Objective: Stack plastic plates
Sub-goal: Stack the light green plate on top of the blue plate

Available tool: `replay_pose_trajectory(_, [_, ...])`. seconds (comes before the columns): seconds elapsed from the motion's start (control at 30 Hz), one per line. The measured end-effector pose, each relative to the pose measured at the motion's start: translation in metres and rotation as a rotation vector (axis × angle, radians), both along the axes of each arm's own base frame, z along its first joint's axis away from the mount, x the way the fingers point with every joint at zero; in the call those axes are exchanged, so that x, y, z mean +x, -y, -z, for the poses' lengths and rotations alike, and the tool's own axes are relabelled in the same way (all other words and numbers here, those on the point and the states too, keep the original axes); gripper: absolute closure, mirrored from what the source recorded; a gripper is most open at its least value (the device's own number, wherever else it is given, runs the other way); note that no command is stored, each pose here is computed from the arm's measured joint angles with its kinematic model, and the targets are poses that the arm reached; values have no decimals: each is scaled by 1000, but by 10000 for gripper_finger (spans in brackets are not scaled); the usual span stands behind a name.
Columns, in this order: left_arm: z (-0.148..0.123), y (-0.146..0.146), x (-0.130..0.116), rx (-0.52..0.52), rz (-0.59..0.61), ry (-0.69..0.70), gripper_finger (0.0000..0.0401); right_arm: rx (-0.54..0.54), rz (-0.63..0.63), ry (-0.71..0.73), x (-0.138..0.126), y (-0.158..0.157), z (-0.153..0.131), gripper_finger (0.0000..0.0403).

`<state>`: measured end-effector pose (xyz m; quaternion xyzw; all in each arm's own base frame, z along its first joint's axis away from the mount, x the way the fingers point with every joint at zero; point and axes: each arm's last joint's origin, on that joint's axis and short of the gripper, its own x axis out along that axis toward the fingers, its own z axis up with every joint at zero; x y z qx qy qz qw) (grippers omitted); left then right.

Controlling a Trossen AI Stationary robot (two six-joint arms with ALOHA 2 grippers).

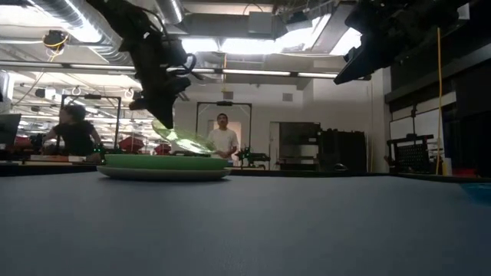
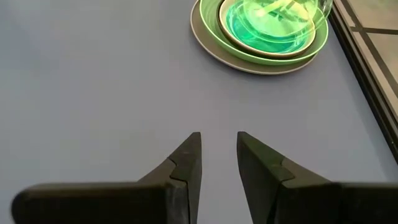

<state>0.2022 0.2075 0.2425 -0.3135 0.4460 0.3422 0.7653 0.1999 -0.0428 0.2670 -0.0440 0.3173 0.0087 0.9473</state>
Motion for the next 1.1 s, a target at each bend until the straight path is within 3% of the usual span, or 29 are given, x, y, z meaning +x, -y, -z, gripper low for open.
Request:
replay_pose_trajectory(0.57, [22,-5,9,-47,5,-65,401,0,0,0,0,0,0,308])
replay_pose_trajectory(1.1, [23,-3,11,-22,-1,-105,401,0,0,1,0,0,0,308])
